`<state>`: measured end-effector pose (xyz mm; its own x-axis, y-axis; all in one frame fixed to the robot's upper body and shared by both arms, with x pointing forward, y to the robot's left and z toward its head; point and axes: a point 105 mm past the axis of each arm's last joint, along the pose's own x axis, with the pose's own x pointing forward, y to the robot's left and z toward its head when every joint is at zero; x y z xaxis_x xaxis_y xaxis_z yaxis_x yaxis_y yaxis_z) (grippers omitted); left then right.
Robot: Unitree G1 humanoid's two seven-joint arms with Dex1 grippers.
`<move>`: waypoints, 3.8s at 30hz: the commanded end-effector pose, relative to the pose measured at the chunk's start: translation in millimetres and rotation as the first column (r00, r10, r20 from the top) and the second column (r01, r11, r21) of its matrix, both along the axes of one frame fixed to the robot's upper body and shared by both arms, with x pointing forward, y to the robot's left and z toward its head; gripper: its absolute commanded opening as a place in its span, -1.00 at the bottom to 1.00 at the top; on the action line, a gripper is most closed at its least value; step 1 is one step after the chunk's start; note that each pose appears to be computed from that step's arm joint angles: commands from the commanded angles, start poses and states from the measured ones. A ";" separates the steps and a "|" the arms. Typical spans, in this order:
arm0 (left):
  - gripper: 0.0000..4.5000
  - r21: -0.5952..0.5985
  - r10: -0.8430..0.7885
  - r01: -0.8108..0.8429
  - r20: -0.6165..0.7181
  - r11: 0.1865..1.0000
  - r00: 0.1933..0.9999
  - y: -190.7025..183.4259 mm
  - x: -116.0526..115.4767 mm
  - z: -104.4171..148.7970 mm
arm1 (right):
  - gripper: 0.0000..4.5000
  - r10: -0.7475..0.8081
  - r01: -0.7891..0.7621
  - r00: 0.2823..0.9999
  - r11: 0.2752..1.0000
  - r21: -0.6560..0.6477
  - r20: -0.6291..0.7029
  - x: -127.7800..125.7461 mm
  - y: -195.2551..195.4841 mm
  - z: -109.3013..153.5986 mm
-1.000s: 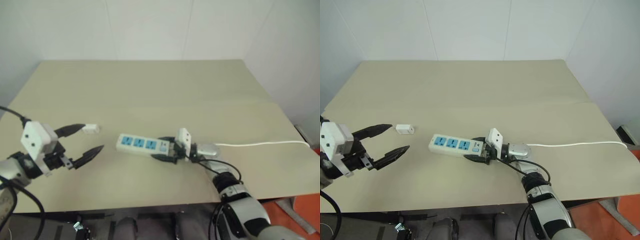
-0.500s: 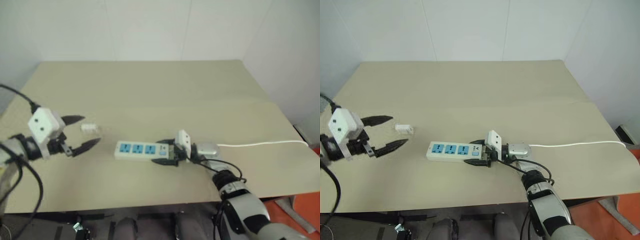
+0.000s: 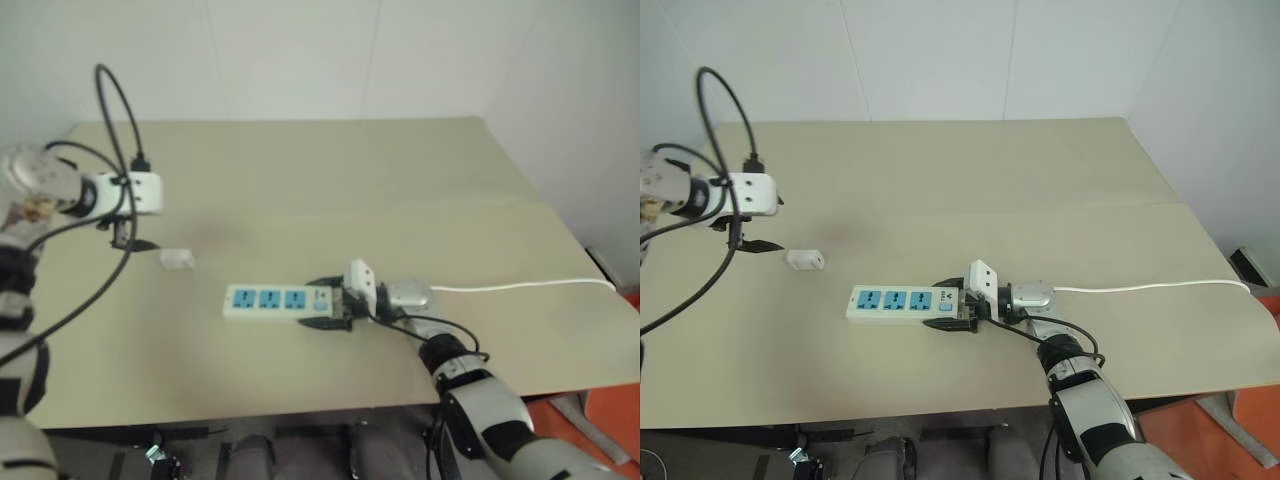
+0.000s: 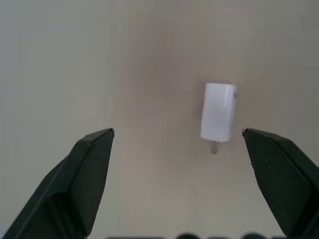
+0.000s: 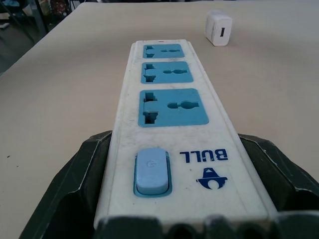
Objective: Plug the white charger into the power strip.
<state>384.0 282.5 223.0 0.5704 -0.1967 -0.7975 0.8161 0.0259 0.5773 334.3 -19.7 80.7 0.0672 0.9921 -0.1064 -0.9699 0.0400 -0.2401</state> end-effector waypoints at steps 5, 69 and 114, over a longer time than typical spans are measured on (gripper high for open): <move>1.00 0.112 -0.017 0.033 -0.143 0.993 0.990 -12.2 10.0 -8.0 | 0.53 0.013 -0.014 1.000 0.999 -0.042 -0.026 -5.1 6.2 -11.1; -0.54 -0.813 -0.364 0.411 0.267 0.411 0.892 -155.4 -41.7 56.3 | 0.53 0.040 -0.044 0.994 0.998 -0.041 -0.101 -6.7 4.4 -6.6; -0.54 -0.952 -0.377 0.066 -0.054 0.298 0.925 -156.6 -89.3 -64.7 | 0.53 0.066 -0.087 0.989 0.984 -0.156 -0.132 1.5 7.9 -17.0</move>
